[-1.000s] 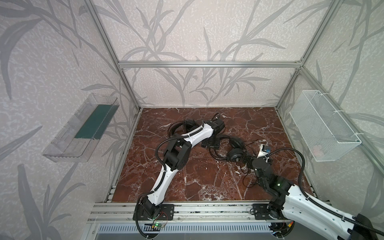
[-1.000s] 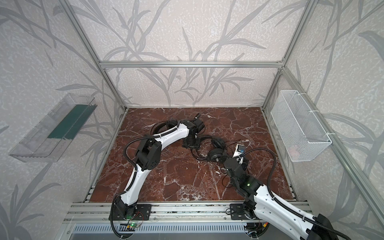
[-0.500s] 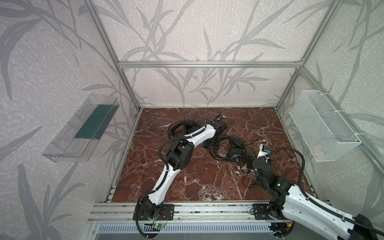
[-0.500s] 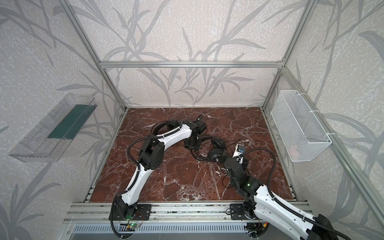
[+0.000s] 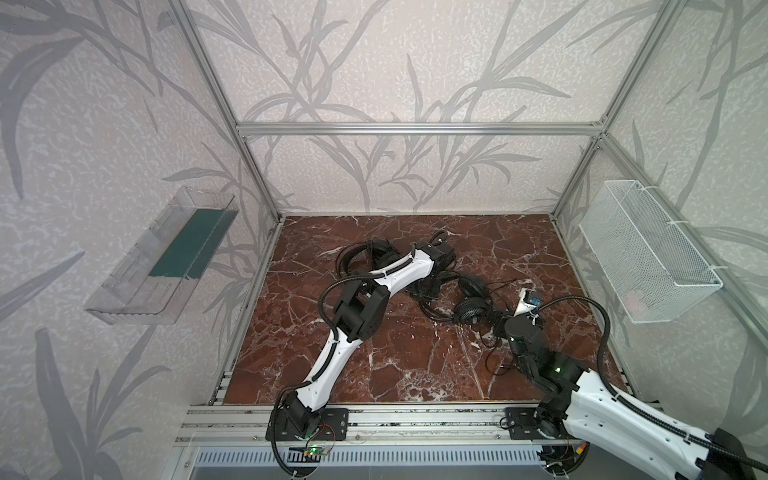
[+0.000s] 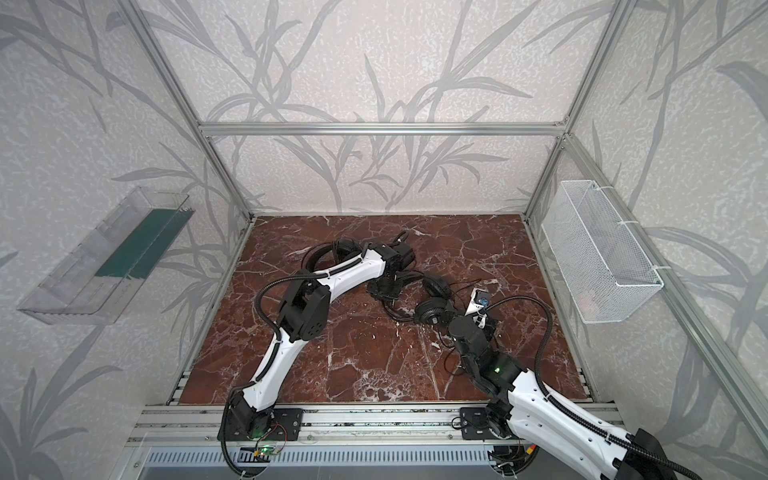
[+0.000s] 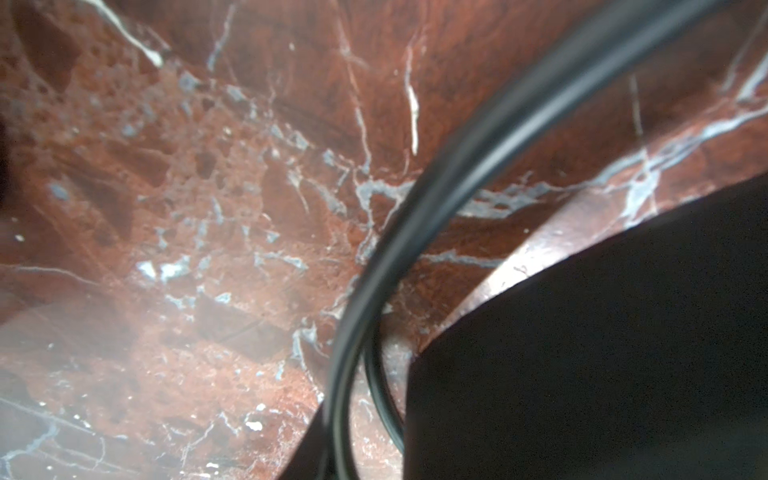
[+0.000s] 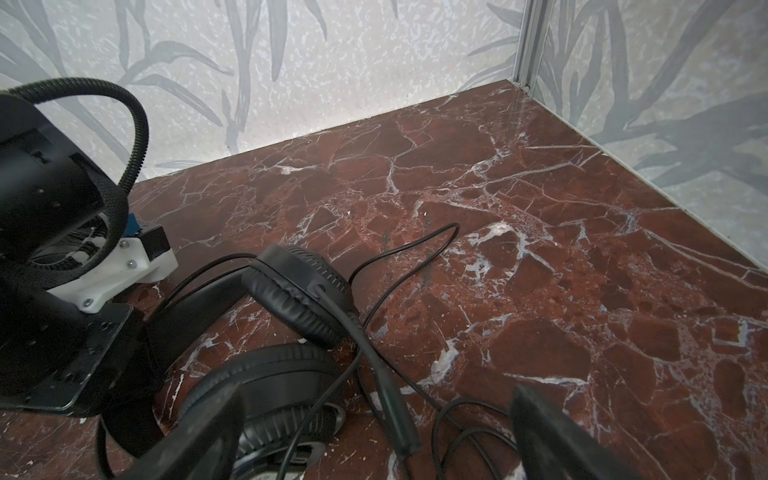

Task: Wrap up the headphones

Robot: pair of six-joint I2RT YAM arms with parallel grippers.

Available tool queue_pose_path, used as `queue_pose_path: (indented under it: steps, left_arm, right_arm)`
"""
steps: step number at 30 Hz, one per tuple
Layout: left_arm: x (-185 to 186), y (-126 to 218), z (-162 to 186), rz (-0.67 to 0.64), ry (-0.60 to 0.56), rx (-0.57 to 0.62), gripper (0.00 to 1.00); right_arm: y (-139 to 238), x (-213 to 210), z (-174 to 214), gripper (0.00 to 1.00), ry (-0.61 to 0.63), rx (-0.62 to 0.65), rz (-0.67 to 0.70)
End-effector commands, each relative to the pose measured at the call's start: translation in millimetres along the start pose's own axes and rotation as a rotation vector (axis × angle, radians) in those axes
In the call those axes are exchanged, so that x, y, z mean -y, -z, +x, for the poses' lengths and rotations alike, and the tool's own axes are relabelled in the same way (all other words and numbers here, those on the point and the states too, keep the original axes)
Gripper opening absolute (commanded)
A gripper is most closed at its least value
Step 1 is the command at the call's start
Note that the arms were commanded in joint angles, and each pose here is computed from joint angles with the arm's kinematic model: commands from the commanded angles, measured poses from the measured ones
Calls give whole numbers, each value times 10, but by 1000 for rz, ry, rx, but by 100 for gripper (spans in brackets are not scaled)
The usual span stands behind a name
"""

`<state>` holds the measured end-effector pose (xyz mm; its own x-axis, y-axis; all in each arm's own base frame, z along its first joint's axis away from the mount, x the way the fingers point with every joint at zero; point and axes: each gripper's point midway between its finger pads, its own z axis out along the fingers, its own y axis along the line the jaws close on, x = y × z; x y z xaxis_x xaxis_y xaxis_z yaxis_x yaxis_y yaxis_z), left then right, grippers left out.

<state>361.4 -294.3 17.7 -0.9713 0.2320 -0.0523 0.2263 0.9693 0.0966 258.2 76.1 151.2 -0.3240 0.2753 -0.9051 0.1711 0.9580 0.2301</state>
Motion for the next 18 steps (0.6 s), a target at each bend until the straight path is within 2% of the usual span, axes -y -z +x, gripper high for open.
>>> queue_pose_path:
  steps: [1,10,18]
  left_arm:
    - [-194,-370,258,-121,-39,-124,22]
    - [-201,-207,187,-113,-42,-84,0]
    - [-122,383,36,-16,-12,32,0]
  right_arm:
    - [29,-32,-149,99,-35,35,-5]
    - [31,-28,-145,99,-34,34,-5]
    - [34,-30,-154,99,-35,37,-7]
